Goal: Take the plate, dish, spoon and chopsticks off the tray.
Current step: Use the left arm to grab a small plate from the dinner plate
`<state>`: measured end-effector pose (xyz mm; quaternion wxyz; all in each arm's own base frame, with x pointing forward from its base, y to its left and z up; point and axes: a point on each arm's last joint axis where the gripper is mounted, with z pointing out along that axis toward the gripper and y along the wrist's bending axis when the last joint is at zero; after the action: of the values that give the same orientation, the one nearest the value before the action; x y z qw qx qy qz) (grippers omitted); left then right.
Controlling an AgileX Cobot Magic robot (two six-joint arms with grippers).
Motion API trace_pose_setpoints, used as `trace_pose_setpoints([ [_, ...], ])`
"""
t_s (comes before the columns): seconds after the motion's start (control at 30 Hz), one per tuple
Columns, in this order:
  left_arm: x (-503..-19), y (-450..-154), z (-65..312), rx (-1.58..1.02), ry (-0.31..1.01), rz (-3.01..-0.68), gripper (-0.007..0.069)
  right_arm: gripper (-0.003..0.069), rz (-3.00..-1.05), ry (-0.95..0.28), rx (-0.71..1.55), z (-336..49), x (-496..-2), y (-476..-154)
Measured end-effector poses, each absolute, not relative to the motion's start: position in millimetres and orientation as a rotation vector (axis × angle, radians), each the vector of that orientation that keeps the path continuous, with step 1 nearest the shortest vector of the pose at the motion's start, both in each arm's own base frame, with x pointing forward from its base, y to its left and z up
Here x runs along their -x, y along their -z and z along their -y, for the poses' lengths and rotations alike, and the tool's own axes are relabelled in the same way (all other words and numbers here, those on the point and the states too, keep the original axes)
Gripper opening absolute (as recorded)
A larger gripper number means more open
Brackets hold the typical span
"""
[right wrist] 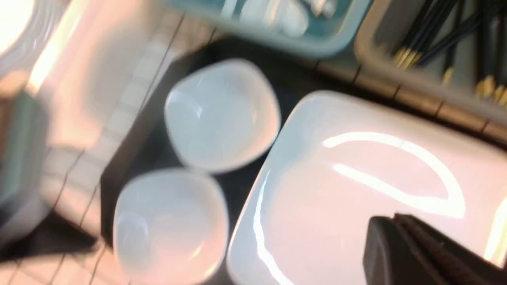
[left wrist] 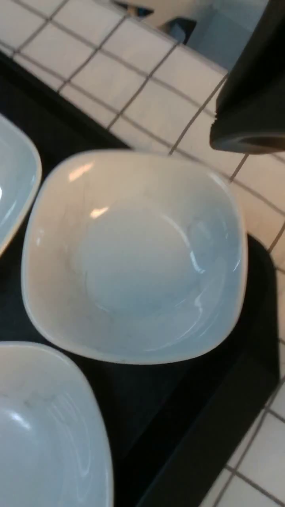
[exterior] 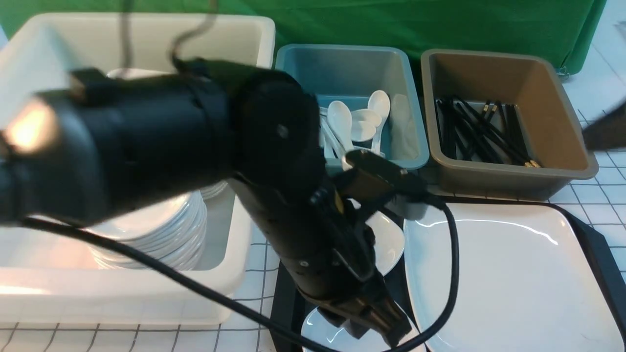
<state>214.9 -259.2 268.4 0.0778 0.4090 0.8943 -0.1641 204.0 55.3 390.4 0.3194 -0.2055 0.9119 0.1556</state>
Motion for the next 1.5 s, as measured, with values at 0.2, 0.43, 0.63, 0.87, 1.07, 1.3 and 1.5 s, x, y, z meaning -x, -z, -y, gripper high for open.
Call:
trace_pose_setpoints([
  [0.2, -235.8, -234.3, 264.5, -1.321, 0.283, -2.632, 0.0195, 0.0008, -2.354, -0.423, 0.645, -57.5, -138.1, -349.9],
  [0.43, -248.6, -216.1, 267.1, -1.388, 0.158, -2.565, 0.0357, 0.0008, -2.314, -0.436, 0.688, -54.6, -98.4, -325.4],
  [0.63, -259.1, -193.2, 273.8, -1.409, 0.111, -2.533, 0.0421, 0.0008, -2.229, -0.412, 0.699, -51.9, -86.2, -326.9],
  [0.87, -261.6, -170.2, 276.5, -1.437, 0.086, -2.583, 0.0425, 0.0009, -2.208, -0.407, 0.687, -51.8, -87.0, -328.2],
  [1.07, -262.2, -162.4, 277.1, -1.446, 0.078, -2.6, 0.0404, 0.0013, -2.2, -0.415, 0.681, -52.3, -87.3, -329.0],
  [1.3, -261.1, -162.6, 281.4, -1.385, 0.162, -2.655, 0.0182, 0.0018, -2.175, -0.409, 0.664, -52.2, -89.4, -330.9],
  [1.5, -259.5, -171.4, 282.7, -1.361, 0.179, -2.738, 0.0141, 0.0019, -2.167, -0.408, 0.658, -52.3, -90.0, -331.5],
])
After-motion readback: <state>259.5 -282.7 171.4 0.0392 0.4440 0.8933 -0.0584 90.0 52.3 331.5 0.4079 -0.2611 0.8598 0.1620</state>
